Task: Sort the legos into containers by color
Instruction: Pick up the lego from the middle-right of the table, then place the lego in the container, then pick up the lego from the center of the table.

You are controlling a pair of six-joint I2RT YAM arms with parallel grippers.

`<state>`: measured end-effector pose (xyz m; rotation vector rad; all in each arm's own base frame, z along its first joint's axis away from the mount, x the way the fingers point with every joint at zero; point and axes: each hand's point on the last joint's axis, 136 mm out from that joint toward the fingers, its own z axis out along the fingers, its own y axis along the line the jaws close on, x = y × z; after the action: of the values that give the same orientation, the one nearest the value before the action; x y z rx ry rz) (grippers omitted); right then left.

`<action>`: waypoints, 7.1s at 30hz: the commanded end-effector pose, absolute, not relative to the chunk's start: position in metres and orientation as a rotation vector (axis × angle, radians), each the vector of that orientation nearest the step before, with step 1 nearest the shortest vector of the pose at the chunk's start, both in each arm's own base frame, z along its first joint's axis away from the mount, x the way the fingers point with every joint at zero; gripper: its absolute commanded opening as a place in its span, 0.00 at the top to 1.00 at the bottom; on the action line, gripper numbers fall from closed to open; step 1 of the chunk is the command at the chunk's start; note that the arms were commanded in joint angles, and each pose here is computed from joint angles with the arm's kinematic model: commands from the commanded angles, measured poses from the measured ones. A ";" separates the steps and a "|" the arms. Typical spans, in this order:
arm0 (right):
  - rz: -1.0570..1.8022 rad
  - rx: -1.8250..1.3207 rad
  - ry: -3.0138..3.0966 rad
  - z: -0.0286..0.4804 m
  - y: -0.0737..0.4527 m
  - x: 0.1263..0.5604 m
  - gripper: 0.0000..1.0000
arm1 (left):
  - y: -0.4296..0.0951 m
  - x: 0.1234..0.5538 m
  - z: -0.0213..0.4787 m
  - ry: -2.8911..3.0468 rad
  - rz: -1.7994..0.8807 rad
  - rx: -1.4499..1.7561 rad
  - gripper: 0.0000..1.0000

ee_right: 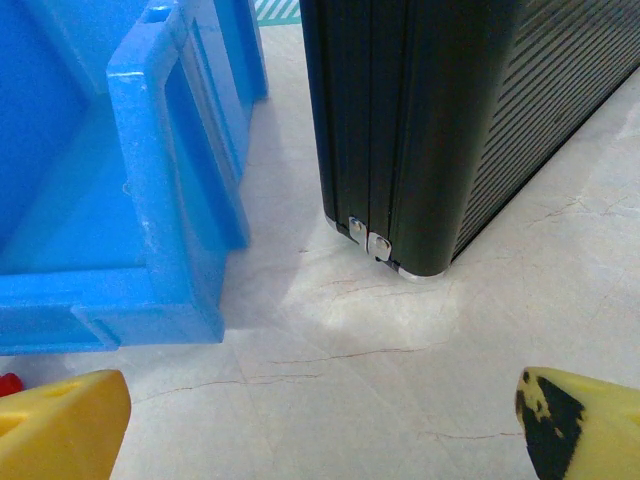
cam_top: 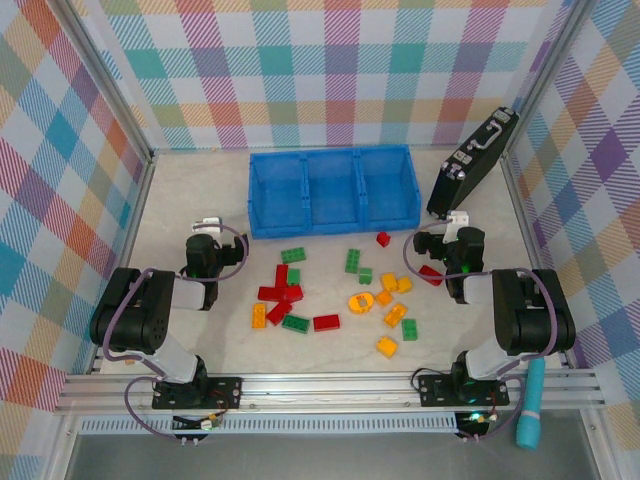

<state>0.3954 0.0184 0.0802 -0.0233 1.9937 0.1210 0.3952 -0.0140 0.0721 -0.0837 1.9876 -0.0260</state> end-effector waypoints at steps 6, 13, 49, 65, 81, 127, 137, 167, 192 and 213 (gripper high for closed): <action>0.124 -0.026 1.954 0.091 0.020 0.399 0.01 | -0.013 0.402 0.081 1.969 -0.032 -0.072 0.00; 0.248 -0.175 1.984 0.109 0.045 0.394 0.01 | -0.014 0.401 0.081 1.969 -0.033 -0.069 0.00; 0.420 0.917 2.551 0.050 0.027 0.290 0.05 | -0.110 0.393 0.294 2.065 -0.045 0.286 0.00; 0.392 0.808 2.642 0.031 0.035 0.308 0.12 | -0.114 0.360 0.351 1.971 -0.058 0.303 0.00; 0.315 0.650 2.776 0.016 0.052 0.313 0.33 | -0.118 0.366 0.343 1.995 -0.051 0.318 0.00; 0.212 -0.148 2.557 0.124 0.159 0.524 0.37 | -0.129 0.329 0.405 1.930 -0.209 0.392 0.00; 0.197 -0.177 2.557 0.141 0.158 0.511 0.21 | -0.127 0.322 0.409 1.913 -0.216 0.391 0.00; 0.271 -0.448 2.714 0.078 0.162 0.373 0.23 | -0.127 0.317 0.407 1.905 -0.219 0.405 0.00; 0.163 -0.486 2.790 0.034 0.172 0.406 0.49 | -0.114 0.312 0.401 1.908 -0.121 0.425 0.00; 0.061 -0.441 2.684 0.125 0.148 0.388 0.74 | -0.111 0.319 0.393 1.908 -0.071 0.434 0.00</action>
<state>0.3867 0.1523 0.0850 -0.4397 2.7592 0.1032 0.3209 -0.1120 0.3917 0.4235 1.9263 -0.0925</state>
